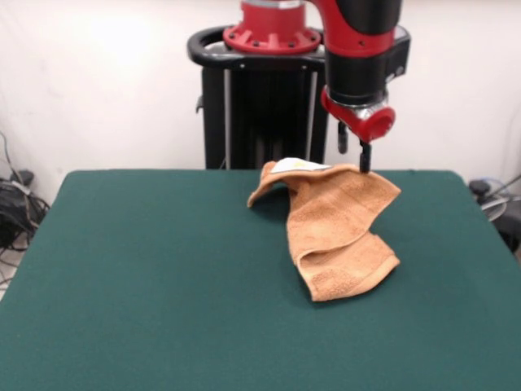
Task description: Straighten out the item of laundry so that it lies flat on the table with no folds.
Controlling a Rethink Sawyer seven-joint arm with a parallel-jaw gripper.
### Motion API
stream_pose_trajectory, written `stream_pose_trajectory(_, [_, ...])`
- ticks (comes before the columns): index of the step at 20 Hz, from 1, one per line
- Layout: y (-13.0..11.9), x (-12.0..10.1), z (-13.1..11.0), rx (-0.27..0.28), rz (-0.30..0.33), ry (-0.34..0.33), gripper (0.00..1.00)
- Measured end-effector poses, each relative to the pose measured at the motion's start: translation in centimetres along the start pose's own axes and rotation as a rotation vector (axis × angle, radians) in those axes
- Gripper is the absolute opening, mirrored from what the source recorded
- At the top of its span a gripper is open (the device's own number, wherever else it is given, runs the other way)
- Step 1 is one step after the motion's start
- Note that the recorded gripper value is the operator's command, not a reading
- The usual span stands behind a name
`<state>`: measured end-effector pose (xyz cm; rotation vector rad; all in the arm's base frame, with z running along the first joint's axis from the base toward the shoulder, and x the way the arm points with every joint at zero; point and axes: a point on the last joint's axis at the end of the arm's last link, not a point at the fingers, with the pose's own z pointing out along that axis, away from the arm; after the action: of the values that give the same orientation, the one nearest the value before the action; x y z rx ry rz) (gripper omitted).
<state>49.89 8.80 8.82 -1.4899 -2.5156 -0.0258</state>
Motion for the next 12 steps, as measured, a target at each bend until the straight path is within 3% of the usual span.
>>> stream_pose_trajectory(12, [-0.03, 0.39, 0.14, 0.003, -0.001, 0.003, 1.00])
